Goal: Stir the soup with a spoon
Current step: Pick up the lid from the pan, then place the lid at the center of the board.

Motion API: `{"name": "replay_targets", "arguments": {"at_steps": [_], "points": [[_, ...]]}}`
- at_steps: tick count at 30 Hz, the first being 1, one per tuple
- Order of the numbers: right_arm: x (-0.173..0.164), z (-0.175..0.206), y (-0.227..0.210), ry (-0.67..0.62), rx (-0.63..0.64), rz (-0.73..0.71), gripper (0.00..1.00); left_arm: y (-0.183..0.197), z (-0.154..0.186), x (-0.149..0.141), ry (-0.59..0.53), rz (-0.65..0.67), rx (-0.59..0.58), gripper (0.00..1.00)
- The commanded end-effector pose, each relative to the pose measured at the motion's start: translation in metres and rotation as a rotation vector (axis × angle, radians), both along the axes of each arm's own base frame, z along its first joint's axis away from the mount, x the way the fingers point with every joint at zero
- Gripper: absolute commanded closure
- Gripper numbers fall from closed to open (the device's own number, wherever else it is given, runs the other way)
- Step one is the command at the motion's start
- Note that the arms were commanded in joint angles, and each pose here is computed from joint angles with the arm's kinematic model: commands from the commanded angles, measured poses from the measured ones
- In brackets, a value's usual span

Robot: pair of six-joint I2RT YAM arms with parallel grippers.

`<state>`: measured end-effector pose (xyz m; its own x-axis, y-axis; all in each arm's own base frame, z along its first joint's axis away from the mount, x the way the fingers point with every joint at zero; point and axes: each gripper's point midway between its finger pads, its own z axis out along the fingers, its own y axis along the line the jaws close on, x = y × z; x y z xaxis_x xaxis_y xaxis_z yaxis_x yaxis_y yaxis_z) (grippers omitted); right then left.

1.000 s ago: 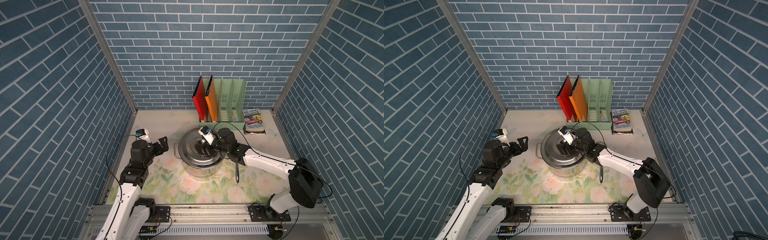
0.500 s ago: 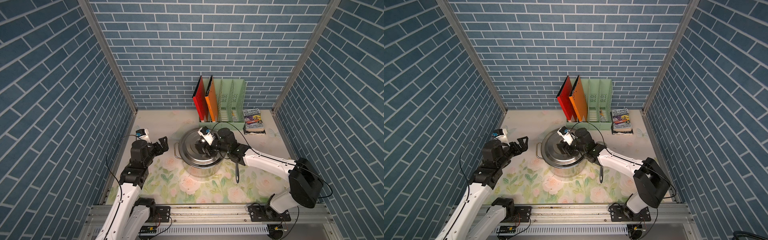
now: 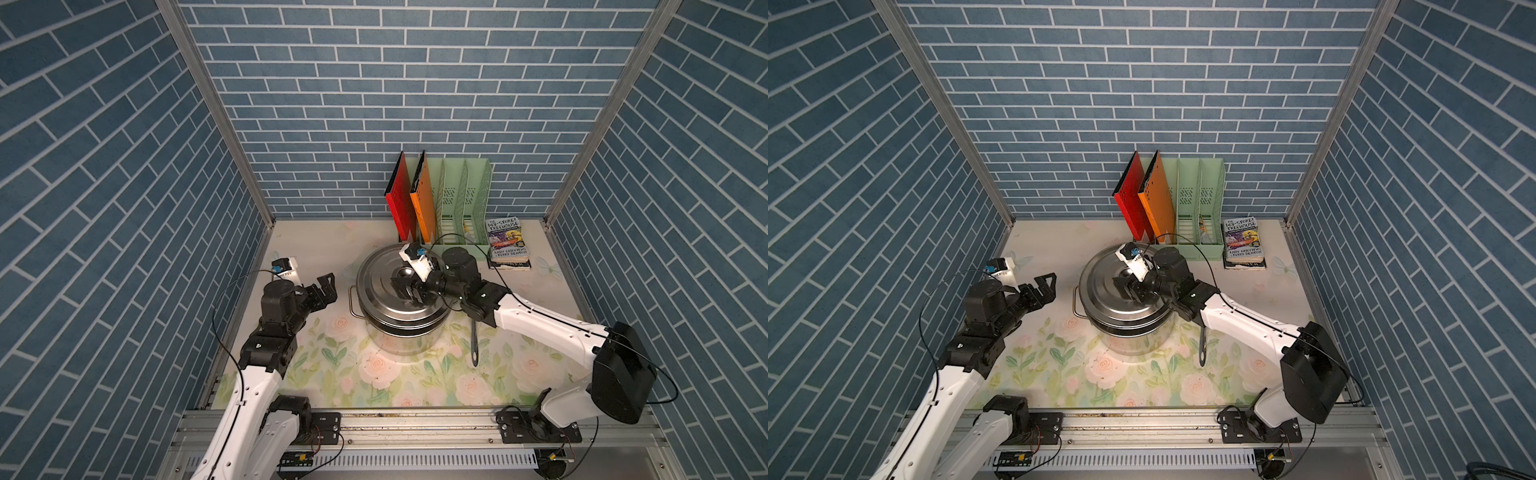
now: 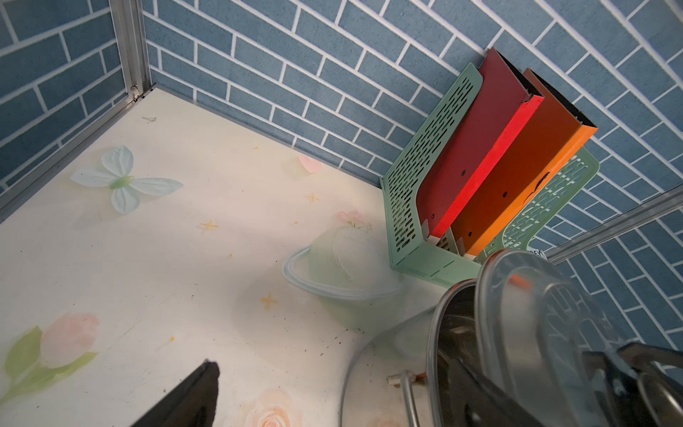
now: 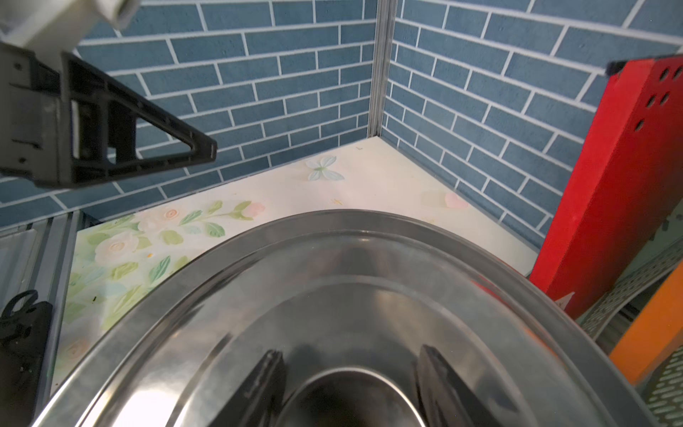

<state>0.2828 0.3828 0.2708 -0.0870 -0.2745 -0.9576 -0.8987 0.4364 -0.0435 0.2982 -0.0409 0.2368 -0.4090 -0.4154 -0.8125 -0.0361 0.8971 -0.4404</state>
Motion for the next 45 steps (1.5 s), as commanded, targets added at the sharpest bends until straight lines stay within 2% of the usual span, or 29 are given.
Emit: {"name": "replay_targets", "arguments": {"at_steps": [1,4,7,10,13,19,26,31,36,45], "points": [[-0.007,0.070,-0.005,-0.099,0.120,0.015,0.68,0.000,-0.009,-0.004,0.015,-0.005,0.014,0.00],[-0.001,0.093,-0.021,-0.137,0.141,-0.071,0.69,0.000,-0.008,-0.004,0.014,-0.006,0.017,0.00],[0.013,0.110,-0.050,-0.162,0.141,-0.239,0.72,0.000,-0.005,-0.004,0.007,-0.007,0.019,0.00],[0.030,0.116,-0.093,-0.158,0.140,-0.415,0.72,0.000,-0.003,-0.004,0.002,-0.009,0.019,0.00],[0.046,0.107,-0.153,-0.125,0.162,-0.614,0.72,-0.001,-0.002,-0.004,-0.003,-0.012,0.018,0.00],[0.046,0.064,-0.272,-0.078,0.203,-1.030,0.74,-0.002,-0.002,-0.002,-0.005,-0.019,0.019,0.00],[0.011,-0.018,-0.356,-0.020,0.276,-1.387,0.74,-0.008,-0.010,0.001,0.015,-0.051,0.019,0.00],[-0.006,-0.071,-0.388,0.028,0.362,-1.550,0.75,-0.009,-0.014,0.002,0.024,-0.062,0.029,0.00],[-0.013,-0.103,-0.407,0.053,0.386,-1.676,0.75,-0.010,-0.017,0.002,0.037,-0.071,0.035,0.00],[-0.010,-0.142,-0.420,0.111,0.419,-1.778,0.74,-0.010,-0.025,0.000,0.056,-0.072,0.038,0.00]]}}
